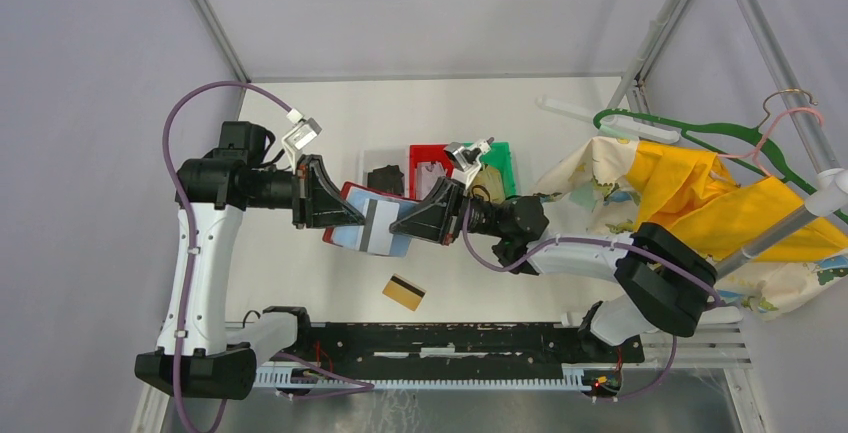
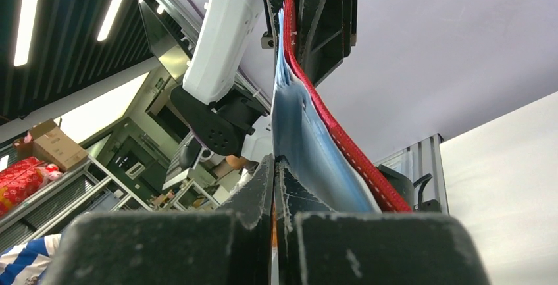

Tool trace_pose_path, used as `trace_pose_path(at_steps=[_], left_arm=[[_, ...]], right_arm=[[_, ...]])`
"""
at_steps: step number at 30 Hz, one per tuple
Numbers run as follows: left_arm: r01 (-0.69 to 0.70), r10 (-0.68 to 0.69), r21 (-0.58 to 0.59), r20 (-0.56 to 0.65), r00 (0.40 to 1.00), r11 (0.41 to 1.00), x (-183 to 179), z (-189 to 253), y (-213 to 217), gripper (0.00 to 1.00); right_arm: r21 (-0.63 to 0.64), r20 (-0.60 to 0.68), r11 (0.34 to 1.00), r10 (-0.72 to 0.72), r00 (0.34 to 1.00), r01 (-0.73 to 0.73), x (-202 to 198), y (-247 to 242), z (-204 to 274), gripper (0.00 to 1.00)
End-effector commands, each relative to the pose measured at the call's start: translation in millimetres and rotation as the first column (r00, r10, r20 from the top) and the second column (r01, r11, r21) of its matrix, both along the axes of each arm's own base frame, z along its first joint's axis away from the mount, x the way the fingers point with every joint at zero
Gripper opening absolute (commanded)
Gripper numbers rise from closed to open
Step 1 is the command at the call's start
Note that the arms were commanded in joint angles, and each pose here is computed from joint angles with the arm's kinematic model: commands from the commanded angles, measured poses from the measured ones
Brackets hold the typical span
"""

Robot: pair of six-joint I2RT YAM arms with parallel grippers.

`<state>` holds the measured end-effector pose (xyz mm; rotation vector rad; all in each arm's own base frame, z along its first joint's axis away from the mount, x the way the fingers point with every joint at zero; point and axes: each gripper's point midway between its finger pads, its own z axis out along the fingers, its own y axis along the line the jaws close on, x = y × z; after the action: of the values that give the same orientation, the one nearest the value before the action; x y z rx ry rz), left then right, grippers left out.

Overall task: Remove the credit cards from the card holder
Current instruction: Remove the credit card from the card holder, then place the credit card in the storage box.

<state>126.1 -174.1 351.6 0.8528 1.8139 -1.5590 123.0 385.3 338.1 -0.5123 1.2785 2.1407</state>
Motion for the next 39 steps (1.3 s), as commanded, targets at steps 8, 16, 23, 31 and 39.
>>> trace_pose_path(at_steps=[8,16,23,31,39], left_arm=[[-0.011,0.012,-0.016,0.030,0.999,1.000,5.1,14.2,-0.5,0.02],[-0.084,0.082,0.058,0.045,0.996,0.995,20.4,5.1,3.4,0.02],[-0.204,0.177,0.205,0.142,0.974,0.957,41.5,-14.4,17.2,0.02],[-0.264,0.205,0.353,0.197,0.959,0.897,52.8,-44.5,35.9,0.02],[-0.192,0.121,0.464,0.180,0.976,0.865,45.9,-93.5,48.6,0.02]], right_arm=[[0.092,0.068,0.995,0.020,0.997,-0.027,-9.0,-2.7,37.8,0.35],[0.022,0.057,1.000,0.010,0.998,-0.011,-1.6,5.1,24.0,0.00],[-0.183,0.066,0.971,-0.142,0.988,0.152,38.7,-25.4,-23.9,0.00],[-0.559,0.126,0.750,-0.346,0.930,0.355,119.8,-73.1,-104.9,0.00],[-0.789,0.285,0.416,-0.403,0.869,0.452,206.4,-84.7,-165.6,0.00]])
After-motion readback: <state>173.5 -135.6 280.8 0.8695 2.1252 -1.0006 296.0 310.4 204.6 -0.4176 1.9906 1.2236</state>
